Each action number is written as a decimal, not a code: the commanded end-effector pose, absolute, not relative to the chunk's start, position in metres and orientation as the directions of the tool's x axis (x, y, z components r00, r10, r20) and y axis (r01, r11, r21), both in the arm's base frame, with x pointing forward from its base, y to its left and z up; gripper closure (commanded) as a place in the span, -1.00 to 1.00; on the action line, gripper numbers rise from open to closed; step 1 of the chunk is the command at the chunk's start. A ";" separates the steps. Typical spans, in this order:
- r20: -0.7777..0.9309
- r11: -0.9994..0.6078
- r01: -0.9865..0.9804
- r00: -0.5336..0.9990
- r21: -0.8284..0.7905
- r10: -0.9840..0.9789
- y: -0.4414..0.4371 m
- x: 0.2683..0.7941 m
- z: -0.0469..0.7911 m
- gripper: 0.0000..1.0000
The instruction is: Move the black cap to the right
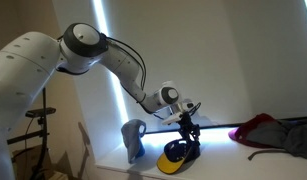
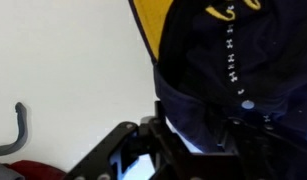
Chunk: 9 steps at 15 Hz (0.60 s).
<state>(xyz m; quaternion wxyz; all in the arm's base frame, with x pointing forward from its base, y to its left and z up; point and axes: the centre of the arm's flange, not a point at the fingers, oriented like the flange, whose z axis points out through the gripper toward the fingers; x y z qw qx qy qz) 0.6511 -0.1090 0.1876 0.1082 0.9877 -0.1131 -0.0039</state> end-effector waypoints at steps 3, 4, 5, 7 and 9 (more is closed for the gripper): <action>-0.005 -0.953 -0.224 0.973 0.205 -0.230 -0.112 0.653 0.185 0.97; 0.002 -0.949 -0.233 0.971 0.211 -0.238 -0.112 0.653 0.185 0.99; 0.026 -0.943 -0.245 0.969 0.226 -0.246 -0.111 0.651 0.187 1.00; 0.174 -0.916 -0.311 0.946 0.255 -0.273 -0.101 0.638 0.205 0.98; 0.295 -0.902 -0.341 0.919 0.264 -0.261 -0.082 0.614 0.257 0.97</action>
